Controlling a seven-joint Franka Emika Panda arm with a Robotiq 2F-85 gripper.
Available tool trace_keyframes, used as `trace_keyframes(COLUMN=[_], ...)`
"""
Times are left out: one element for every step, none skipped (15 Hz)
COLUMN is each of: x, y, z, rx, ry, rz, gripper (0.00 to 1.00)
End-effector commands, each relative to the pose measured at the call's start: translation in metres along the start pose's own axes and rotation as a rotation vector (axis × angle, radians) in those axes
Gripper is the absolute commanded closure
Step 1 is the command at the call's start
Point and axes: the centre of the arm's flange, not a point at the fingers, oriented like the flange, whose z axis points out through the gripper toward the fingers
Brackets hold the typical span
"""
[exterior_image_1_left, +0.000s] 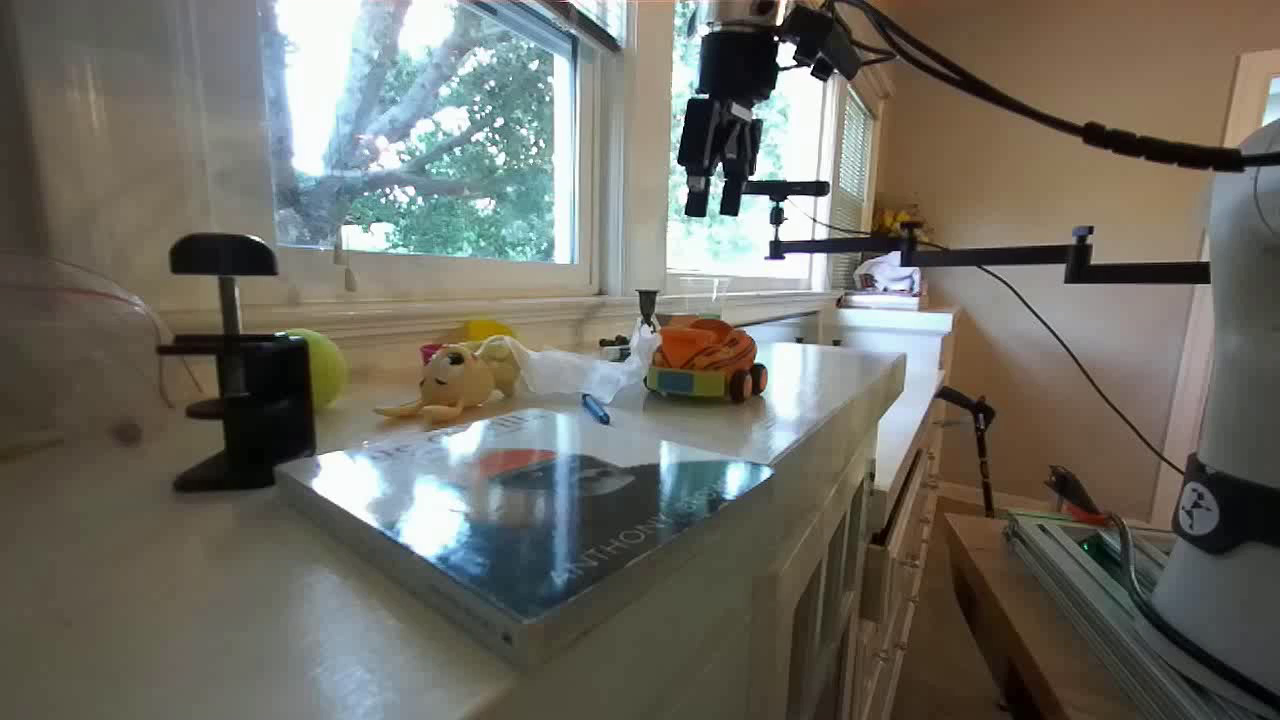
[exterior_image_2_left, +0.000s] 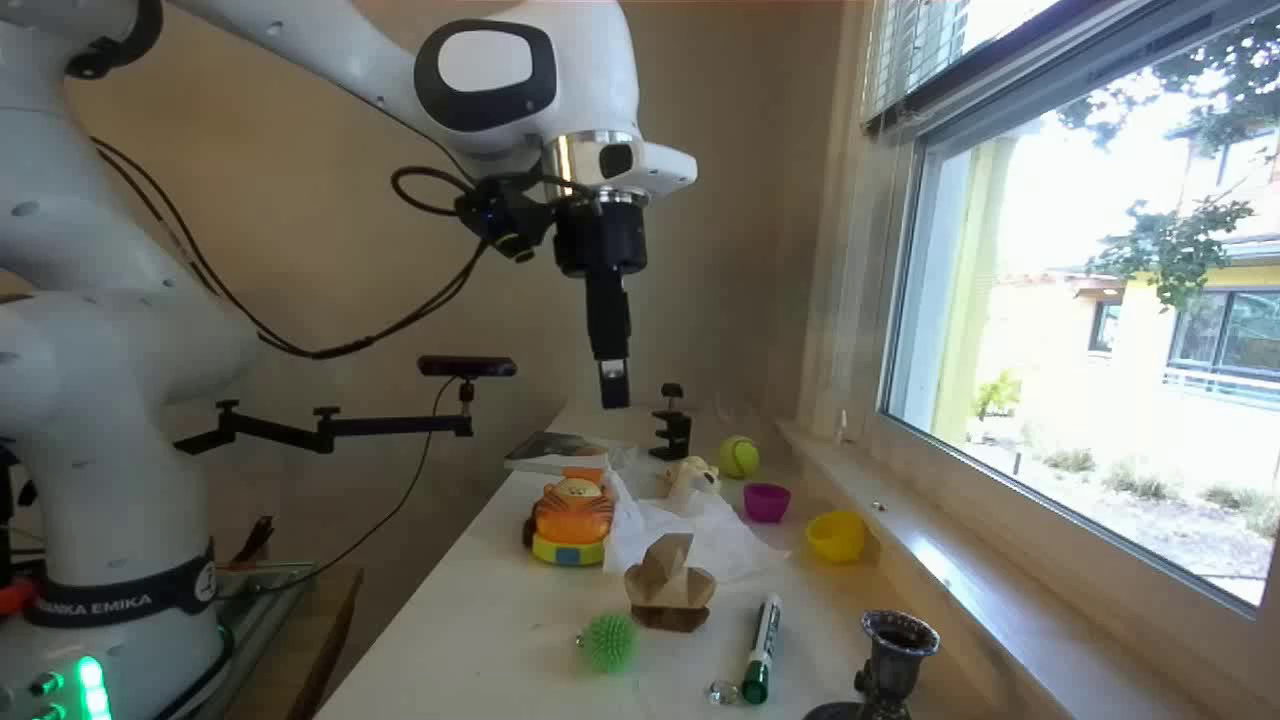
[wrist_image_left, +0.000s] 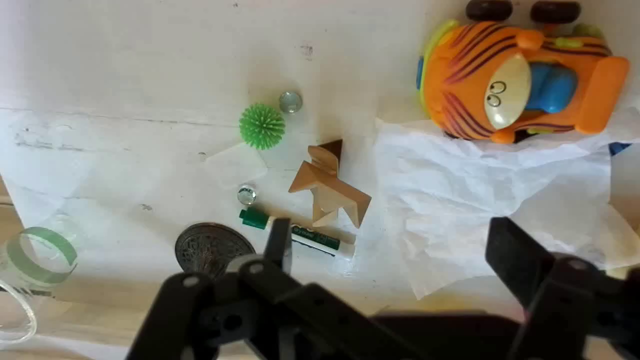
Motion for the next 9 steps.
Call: trace_keyframes(x=[0.0,0.0,0.0,0.0,0.0,0.0,0.0,-0.003,-0.005], y=[0.0,0.0,0.0,0.0,0.0,0.0,0.0,0.007,0.013], z=[0.0,0.0,0.0,0.0,0.0,0.0,0.0,-0.004,-0.007], rx=[0.0,0.0,0.0,0.0,0.0,0.0,0.0,-0.015,-0.02], ry=[0.0,0.0,0.0,0.0,0.0,0.0,0.0,0.011,0.016], rz=[0.0,0.0,0.0,0.0,0.0,0.0,0.0,-0.002,0.004], gripper=[0.0,0.0,0.0,0.0,0.0,0.0,0.0,0.0,0.0])
